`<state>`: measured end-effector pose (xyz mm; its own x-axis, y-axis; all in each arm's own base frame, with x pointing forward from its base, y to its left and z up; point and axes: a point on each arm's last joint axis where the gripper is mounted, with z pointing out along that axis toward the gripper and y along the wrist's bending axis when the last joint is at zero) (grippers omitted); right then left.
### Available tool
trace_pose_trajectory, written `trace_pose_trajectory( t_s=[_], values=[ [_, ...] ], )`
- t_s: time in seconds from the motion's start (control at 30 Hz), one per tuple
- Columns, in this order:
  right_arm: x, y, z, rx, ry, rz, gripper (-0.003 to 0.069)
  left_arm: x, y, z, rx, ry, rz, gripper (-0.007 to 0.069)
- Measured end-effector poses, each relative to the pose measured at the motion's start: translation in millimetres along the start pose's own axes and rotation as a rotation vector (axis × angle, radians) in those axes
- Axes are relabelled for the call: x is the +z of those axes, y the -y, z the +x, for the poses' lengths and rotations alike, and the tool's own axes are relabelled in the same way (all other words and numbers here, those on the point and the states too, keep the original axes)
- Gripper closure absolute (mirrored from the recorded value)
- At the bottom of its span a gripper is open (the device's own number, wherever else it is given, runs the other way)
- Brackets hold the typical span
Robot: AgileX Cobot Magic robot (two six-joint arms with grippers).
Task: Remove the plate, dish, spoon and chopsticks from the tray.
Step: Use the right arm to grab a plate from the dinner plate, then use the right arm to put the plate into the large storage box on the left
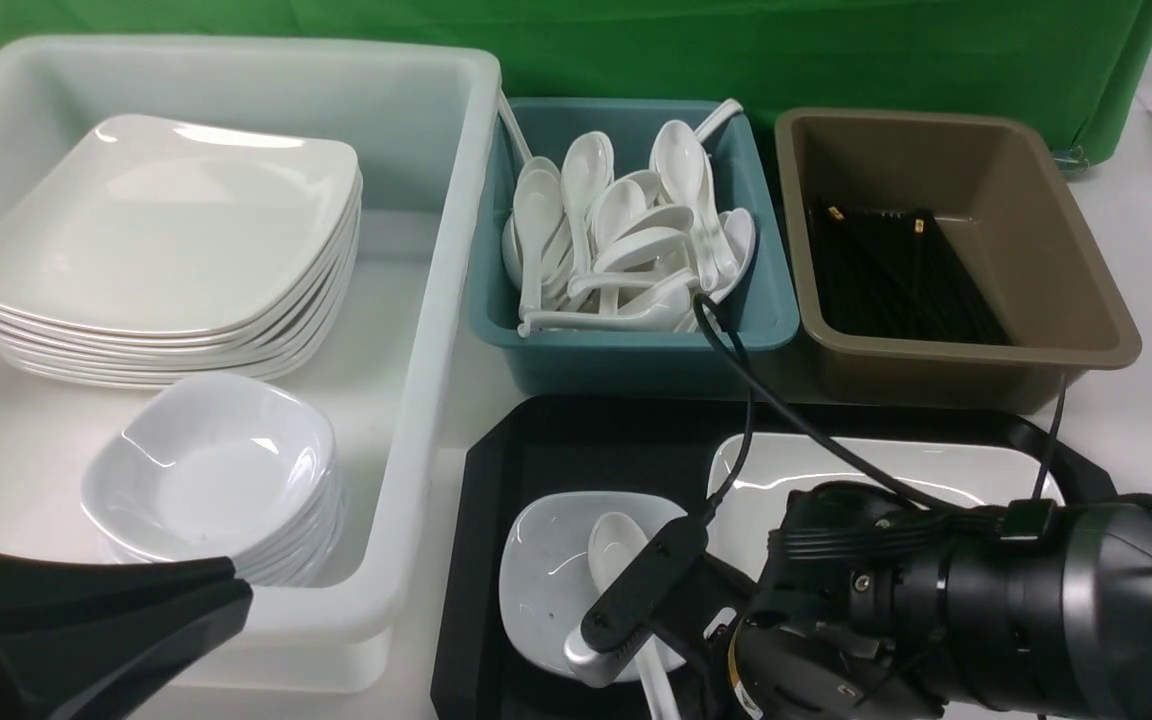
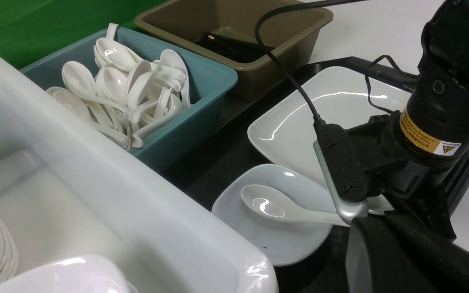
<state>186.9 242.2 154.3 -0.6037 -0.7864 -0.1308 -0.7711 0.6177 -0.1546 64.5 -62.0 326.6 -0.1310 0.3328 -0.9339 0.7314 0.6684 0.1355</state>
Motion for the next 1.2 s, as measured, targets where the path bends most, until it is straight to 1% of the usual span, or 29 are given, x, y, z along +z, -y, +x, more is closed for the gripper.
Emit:
trace_pose_trajectory(
  t_s=[0.1,0.17,0.33,0.43,0.47,0.53,0.73,0.93,1.1,1.17,1.2],
  values=[
    [0.0,1.4,-0.1,-0.016,0.001,0.015,0.0270,0.0,0.0,0.0,0.000,0.000,0.000,0.0608],
    [-1.6,2.2,0.5,-0.019,-0.001,0.022,0.0324,0.0,0.0,0.0,0.001,0.000,0.000,0.0608],
    [-7.7,4.2,3.9,-0.020,-0.006,0.030,0.0350,0.0,0.0,0.0,0.002,0.000,0.000,0.0608],
    [-26.2,7.8,10.4,0.000,0.004,0.033,0.0406,0.0,0.0,0.0,0.002,0.000,0.000,0.0608],
    [-29.5,8.4,11.1,0.006,0.010,0.033,0.0414,0.0,0.0,0.0,0.002,0.000,0.000,0.0608],
    [-53.4,13.3,17.7,0.036,0.050,0.039,0.0463,0.0,0.0,0.0,0.002,0.000,0.000,0.0608],
    [-102.4,24.1,38.8,0.080,0.110,0.053,0.0530,0.0,0.0,0.0,0.002,0.000,0.000,0.0608],
    [-143.0,34.4,48.5,0.114,0.112,0.087,0.0592,0.0,0.0,0.0,0.002,0.000,0.000,0.0608],
    [-173.4,39.2,46.2,0.129,0.102,0.117,0.0599,0.0,0.0,-0.1,0.002,0.001,0.000,0.0608],
    [-182.1,36.9,42.6,0.119,0.135,0.112,0.0599,0.0,0.0,-0.1,0.002,0.001,0.000,0.0608],
    [-194.3,30.5,38.1,0.092,0.182,0.103,0.0599,0.0,0.0,-0.1,0.002,0.001,0.000,0.0608]
  ],
)
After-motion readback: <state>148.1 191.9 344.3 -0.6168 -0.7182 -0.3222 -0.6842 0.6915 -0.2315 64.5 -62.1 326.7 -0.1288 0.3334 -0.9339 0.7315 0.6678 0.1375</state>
